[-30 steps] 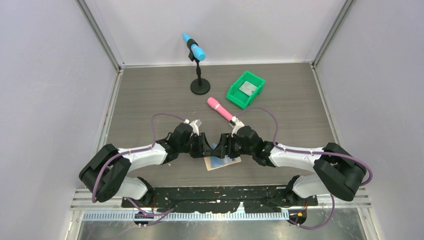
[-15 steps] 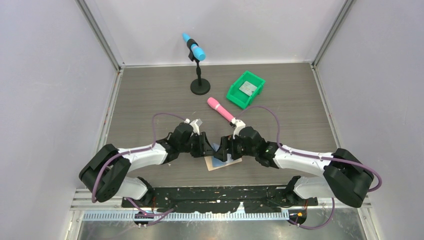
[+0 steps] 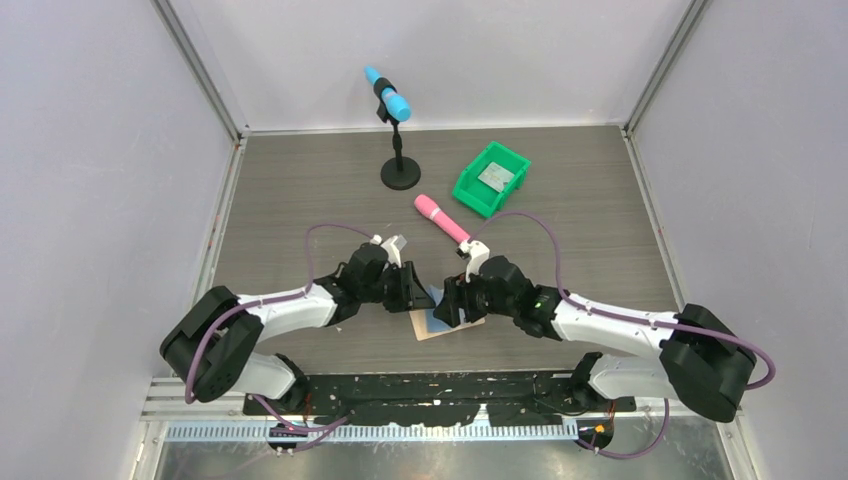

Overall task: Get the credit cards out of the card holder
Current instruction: Remove the credit card from the card holder.

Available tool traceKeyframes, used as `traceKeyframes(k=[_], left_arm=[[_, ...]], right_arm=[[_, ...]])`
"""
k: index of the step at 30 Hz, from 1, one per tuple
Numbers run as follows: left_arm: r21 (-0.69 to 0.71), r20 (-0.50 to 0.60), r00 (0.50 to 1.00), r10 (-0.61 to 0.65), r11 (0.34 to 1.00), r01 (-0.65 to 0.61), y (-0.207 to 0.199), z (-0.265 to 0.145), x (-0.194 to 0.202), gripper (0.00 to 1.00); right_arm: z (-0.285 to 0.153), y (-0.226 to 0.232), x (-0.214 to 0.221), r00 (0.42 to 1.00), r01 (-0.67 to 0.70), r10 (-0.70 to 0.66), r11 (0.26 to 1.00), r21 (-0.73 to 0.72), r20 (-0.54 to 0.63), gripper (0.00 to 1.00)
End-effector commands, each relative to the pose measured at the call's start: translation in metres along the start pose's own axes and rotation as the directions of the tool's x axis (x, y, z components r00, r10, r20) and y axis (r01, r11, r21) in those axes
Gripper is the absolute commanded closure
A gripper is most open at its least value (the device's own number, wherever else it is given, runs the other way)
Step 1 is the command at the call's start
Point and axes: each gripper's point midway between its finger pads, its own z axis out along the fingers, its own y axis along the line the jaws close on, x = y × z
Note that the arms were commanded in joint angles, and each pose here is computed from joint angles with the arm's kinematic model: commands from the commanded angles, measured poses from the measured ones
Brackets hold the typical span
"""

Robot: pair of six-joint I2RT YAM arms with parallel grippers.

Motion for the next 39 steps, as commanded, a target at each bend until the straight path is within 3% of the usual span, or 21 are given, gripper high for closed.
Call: traceKeyframes(k=[1,21,32,34,39], left_arm=[[0.063,0.039,0.999,0.026,0.998,-0.028,-0.024,0.004,-0.016,0.64],[0.058,0.032,0.999,0.027,0.998,-0.029,-0.024,0.004,-0.014,0.64],[0.057,0.026,0.999,0.030,0.998,-0.032,-0.026,0.006,-0.013,0.64],[0.048,0.025,0.999,0.028,0.998,-0.029,-0.024,0.005,-0.012,0.64],[-0.056,0.049,0.999,0.021,0.998,-0.018,-0.002,-0.003,-0.011,0.66]], right_arm=[[-0.002,0.012,-0.021,0.997,0.056,-0.056,0.998,0.003,0.062,0.31],[0.006,0.010,-0.020,0.995,0.086,-0.091,0.991,0.106,0.039,0.49],[0.016,0.012,-0.013,0.996,0.082,-0.084,0.988,0.129,0.010,0.50],[0.017,0.006,-0.012,0.998,0.068,-0.070,0.984,0.162,0.005,0.54],[0.012,-0.002,-0.011,0.998,0.043,-0.050,0.979,0.201,0.027,0.83]])
